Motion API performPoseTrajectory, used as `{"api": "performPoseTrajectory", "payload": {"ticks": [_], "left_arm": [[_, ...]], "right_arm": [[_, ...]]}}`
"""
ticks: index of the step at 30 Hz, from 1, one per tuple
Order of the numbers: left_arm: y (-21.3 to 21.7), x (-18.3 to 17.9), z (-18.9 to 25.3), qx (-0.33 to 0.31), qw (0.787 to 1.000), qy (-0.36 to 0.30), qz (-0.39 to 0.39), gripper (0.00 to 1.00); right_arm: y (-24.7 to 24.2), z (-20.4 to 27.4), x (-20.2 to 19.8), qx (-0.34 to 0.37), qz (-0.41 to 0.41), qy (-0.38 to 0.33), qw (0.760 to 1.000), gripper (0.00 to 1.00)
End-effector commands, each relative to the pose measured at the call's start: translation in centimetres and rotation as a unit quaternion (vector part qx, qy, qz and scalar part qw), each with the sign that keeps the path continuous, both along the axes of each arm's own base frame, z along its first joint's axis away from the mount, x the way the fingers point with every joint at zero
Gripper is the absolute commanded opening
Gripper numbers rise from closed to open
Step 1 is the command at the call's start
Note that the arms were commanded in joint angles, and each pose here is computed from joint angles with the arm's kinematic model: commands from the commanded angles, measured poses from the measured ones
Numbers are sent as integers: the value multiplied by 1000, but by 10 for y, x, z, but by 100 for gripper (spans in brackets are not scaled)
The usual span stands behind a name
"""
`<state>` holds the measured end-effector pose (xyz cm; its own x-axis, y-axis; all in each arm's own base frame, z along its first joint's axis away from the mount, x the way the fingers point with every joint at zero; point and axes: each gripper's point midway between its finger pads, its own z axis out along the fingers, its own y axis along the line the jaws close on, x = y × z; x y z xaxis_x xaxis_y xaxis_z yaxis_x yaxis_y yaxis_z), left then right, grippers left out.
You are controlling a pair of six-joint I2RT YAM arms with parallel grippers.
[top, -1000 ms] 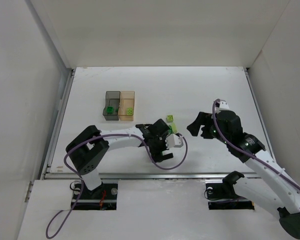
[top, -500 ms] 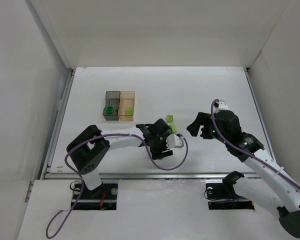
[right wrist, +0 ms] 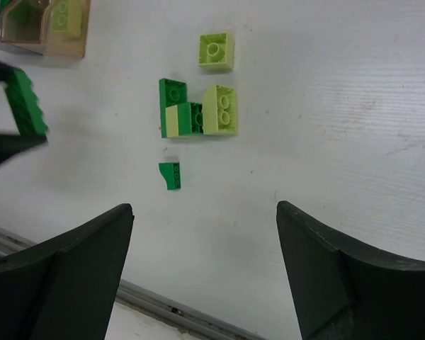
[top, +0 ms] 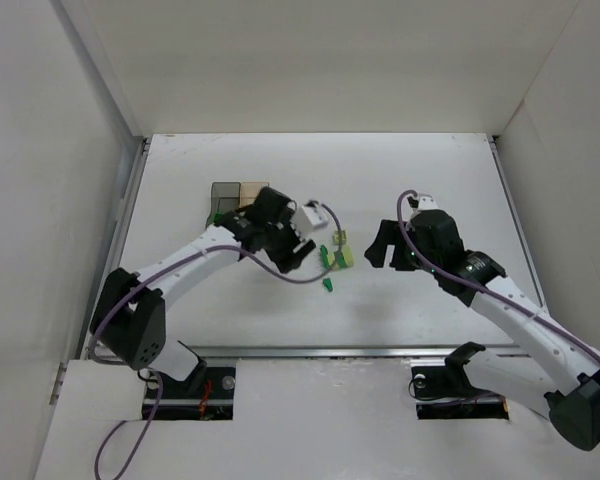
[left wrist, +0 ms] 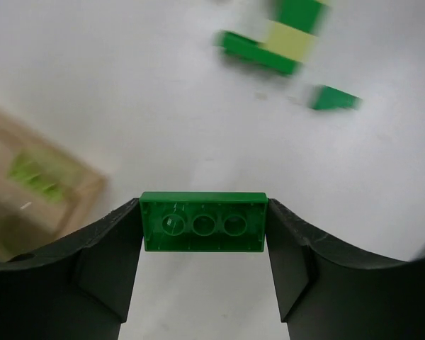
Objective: Sort the legos into containers by color
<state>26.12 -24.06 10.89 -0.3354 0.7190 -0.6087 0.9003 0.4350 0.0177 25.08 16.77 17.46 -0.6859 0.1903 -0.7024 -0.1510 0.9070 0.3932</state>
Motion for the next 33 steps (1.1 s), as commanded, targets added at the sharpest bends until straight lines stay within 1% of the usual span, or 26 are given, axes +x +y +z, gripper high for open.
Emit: {"api": "performPoseTrajectory", "payload": {"ticks": [1,2,3,5,7,9,11,15,16,18,19,21,23,24,26,27,31,32,33], "left_arm": [[41,62,46,-33,985,-58,159,0],[55,76,53,-36,978,-72,194,0],[84,95,56,-28,964,-89,250,0],[105,116,56,-24,951,-107,290,0],[123,128,47,-5,949,-111,296,0],[133,143,44,16,951,-134,277,0],[156,153,44,30,945,-149,289,0],[180,163,26,55,952,-143,265,0],[178,166,25,55,954,-144,258,0],[182,167,10,63,957,-125,254,0],[187,167,5,69,957,-113,258,4],[181,169,-2,63,962,-98,249,10],[180,171,-2,59,963,-97,246,15],[178,171,-7,58,964,-90,243,22],[176,173,-4,53,965,-93,241,29],[174,173,-4,48,966,-92,237,36],[172,172,-4,45,967,-91,235,48],[172,172,-4,45,967,-91,235,53],[176,173,-4,45,966,-90,239,54]], "right_arm": [[21,48,25,27,28,-75,996,87],[26,41,27,25,34,-65,997,87],[30,47,31,28,40,-74,996,87],[36,54,38,29,49,-81,995,87],[41,48,44,17,61,-74,995,87],[49,51,51,13,76,-74,994,87],[52,50,54,4,88,-73,993,87],[56,53,61,0,91,-76,993,87],[56,49,62,-6,93,-73,993,87],[59,49,64,-4,97,-71,993,87],[59,46,64,-6,97,-67,993,87],[61,46,63,-4,101,-66,993,87],[61,46,63,-4,101,-66,993,87],[60,41,63,-8,101,-58,993,87],[60,41,63,-8,101,-57,993,87],[58,38,62,-13,98,-53,994,87],[58,37,61,-12,95,-47,994,87],[58,37,61,-12,96,-47,994,87],[58,37,61,-12,96,-47,994,87]]}}
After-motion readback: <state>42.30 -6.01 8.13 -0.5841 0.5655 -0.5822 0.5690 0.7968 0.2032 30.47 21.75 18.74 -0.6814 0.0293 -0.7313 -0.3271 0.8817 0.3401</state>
